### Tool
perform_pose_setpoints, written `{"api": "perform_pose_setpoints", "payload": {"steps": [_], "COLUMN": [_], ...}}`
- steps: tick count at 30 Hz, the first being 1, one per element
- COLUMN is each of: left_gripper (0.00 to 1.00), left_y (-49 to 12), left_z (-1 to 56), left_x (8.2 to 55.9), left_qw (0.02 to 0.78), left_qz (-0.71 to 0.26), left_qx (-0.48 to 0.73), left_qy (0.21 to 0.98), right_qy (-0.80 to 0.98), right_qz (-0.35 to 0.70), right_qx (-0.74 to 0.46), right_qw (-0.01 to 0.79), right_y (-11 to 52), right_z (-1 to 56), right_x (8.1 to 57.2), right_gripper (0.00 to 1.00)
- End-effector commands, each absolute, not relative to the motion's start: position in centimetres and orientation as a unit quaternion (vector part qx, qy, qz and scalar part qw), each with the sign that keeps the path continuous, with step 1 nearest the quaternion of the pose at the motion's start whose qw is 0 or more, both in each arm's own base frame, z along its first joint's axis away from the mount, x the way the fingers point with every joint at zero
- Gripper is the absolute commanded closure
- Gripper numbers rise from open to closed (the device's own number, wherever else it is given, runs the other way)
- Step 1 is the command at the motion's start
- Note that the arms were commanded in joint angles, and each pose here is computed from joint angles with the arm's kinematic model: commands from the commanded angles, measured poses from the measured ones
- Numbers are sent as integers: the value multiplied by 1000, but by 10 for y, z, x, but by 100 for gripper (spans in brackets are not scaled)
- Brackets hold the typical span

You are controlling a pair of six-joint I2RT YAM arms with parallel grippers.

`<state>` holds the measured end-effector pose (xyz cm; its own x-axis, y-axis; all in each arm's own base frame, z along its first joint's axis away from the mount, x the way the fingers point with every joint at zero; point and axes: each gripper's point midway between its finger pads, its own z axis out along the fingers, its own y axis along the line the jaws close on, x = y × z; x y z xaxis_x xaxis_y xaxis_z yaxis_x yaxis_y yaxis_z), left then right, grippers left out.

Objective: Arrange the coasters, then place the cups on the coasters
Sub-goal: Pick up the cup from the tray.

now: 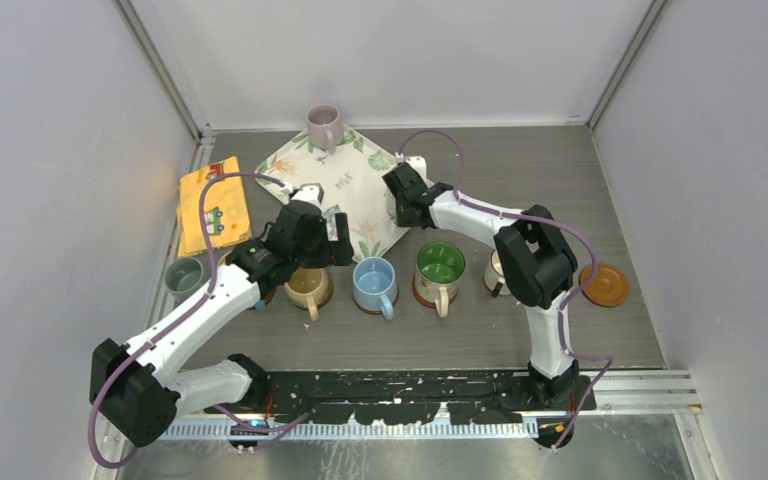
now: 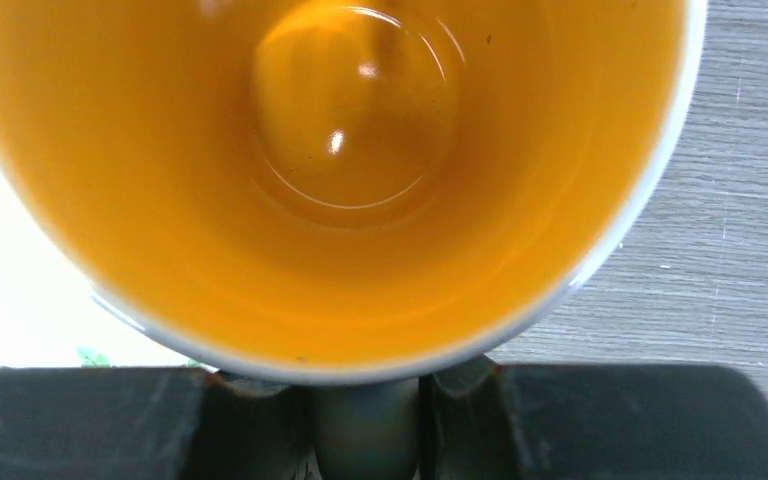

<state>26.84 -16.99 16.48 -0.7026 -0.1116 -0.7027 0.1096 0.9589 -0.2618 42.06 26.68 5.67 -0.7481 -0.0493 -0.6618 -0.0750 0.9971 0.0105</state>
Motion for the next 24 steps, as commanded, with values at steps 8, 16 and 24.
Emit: {"api": "perform_pose_setpoints", "payload": {"steps": [8,16,24], "left_gripper": [0,0,0], "left_y": [-169,-168,-168], "left_z": [193,192,190], "left_x": [275,275,276], "left_qw": [419,419,417], "left_qz": [-147,-144,-142], "left_qx": [5,6,6], "left_qy": [896,897,898], "right_qy": [902,884,869], "right_qz": [27,32,37], "right_qx": [-6,5,13], "right_qw": [431,467,493], "right_y": [264,257,251], "right_z": [123,150,168], "right_x": [440,442,440], "right_gripper": [99,99,99]}}
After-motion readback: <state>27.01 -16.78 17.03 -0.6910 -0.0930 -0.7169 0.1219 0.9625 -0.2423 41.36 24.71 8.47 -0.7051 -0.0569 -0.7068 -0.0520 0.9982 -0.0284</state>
